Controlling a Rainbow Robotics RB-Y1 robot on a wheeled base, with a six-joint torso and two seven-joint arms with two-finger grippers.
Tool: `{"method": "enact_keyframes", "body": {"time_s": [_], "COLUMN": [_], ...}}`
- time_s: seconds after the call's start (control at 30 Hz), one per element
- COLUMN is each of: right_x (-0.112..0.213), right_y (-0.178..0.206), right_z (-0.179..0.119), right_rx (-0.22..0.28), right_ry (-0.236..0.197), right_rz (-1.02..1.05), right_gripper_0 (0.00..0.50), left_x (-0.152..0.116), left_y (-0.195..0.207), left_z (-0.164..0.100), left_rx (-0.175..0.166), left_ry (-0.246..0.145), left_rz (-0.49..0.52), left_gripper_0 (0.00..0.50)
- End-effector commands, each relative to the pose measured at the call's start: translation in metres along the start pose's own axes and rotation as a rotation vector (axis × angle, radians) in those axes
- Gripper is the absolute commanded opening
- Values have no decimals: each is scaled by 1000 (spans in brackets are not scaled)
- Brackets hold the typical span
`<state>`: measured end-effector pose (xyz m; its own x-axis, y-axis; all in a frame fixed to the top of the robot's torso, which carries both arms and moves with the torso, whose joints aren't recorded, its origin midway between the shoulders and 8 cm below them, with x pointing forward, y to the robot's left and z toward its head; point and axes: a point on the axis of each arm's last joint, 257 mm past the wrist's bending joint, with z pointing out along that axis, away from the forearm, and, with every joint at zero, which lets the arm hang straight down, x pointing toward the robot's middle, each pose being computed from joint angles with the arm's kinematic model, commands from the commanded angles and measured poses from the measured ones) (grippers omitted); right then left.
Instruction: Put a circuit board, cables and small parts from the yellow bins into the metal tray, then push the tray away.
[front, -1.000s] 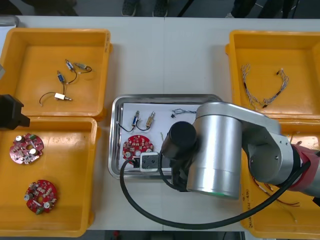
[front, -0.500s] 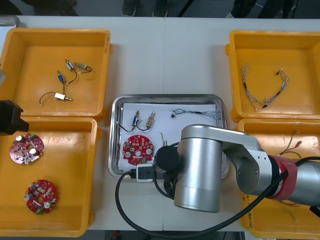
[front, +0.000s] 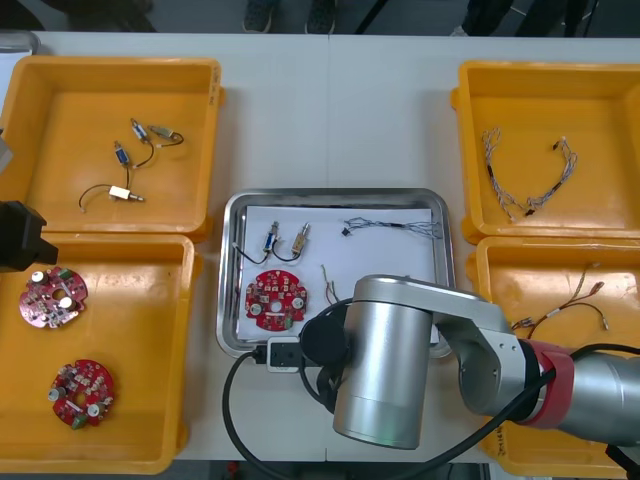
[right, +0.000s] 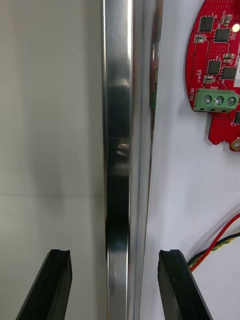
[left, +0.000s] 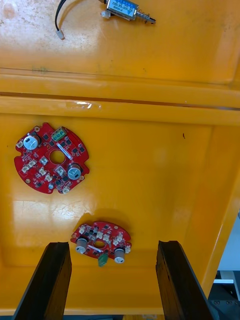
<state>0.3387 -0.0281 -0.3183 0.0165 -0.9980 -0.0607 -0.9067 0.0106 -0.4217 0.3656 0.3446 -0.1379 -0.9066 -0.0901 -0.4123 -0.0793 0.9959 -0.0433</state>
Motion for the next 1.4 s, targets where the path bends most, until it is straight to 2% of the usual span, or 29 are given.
{"method": "enact_keyframes", "body": {"time_s": [0.03,0.33,0.37,0.4,0.43,0.47,0.5,0.57,0.6,0.63,1.07,1.4], "right_x": [-20,-20,-19,-19,-18,-17,-15,-14,-14,-13,-12,-6], "right_y": [6,2,1,1,1,1,1,0,0,-1,-26,-52], "right_z": [0,1,2,2,2,2,3,3,3,3,2,-5], "right_rx": [3,17,17,17,18,18,18,20,20,27,111,171], "right_ry": [-37,-39,-38,-36,-35,-33,-30,-26,-26,-25,-28,-1], "right_rz": [-15,-12,-12,-12,-12,-13,-12,-13,-13,-13,-54,-96], "right_gripper_0": [500,500,461,387,387,236,120,64,64,3,0,0], "left_x": [-2,-2,-2,-2,-2,-2,-2,-2,-2,-2,-2,-2], "left_y": [19,19,19,19,19,19,19,19,19,19,19,19], "left_z": [-11,-11,-11,-11,-11,-11,-11,-11,-11,-11,-11,-11], "left_rx": [-53,-53,-53,-53,-53,-53,-53,-53,-53,-53,-53,-53], "left_ry": [-16,-16,-16,-16,-16,-16,-16,-16,-16,-16,-16,-16], "left_rz": [100,100,100,100,100,100,100,100,100,100,100,100], "left_gripper_0": [500,500,500,500,500,500,500,500,500,500,500,500]}}
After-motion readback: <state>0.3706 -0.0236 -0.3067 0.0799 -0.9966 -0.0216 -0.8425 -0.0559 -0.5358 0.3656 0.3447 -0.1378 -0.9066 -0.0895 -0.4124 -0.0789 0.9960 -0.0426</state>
